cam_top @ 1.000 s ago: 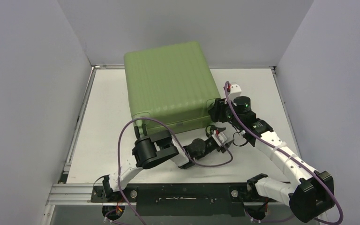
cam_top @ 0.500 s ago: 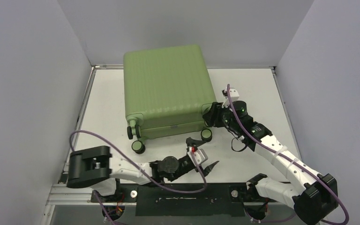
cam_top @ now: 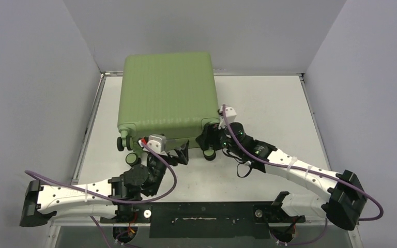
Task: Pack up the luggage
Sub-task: Move the luggage to the center of the board.
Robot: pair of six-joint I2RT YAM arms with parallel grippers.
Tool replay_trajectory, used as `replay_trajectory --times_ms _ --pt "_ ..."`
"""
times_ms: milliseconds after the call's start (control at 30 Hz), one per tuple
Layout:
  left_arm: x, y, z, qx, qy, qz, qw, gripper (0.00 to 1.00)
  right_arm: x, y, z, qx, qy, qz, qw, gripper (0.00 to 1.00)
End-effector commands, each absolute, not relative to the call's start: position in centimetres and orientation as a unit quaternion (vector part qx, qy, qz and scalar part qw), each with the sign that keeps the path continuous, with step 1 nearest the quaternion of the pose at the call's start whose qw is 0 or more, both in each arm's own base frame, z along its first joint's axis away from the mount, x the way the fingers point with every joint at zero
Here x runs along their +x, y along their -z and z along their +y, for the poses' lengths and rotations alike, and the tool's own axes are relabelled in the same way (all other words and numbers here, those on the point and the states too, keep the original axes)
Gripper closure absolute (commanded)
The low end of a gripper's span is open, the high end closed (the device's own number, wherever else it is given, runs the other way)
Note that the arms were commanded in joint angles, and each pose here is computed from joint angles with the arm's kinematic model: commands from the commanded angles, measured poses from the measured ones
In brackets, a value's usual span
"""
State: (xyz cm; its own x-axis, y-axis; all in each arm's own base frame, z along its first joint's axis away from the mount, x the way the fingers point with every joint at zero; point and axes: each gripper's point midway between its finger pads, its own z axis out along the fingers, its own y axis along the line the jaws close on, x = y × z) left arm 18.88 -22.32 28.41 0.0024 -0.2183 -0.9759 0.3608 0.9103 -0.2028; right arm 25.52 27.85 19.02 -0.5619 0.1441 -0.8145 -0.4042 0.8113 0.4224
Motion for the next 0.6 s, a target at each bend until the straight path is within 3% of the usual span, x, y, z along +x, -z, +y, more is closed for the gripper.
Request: replay_trajectory --times_ms 0,267,567 --pt "20.6 -29.8 -16.6 -0.014 0.097 0.688 0.719 0.03 19.8 -21.4 32.4 -0.228 -0.371 0.808 0.397 0.03" --pt "24.8 -31.6 -15.9 -0.024 0.138 0.718 0.681 0.03 24.6 -29.4 26.0 -0.169 -0.310 0.786 0.508 0.00" --pt "24.1 -31.6 -25.7 -0.007 0.306 0.767 0.564 0.03 26.8 -32.3 18.1 -0.025 -0.271 0.758 0.593 0.00"
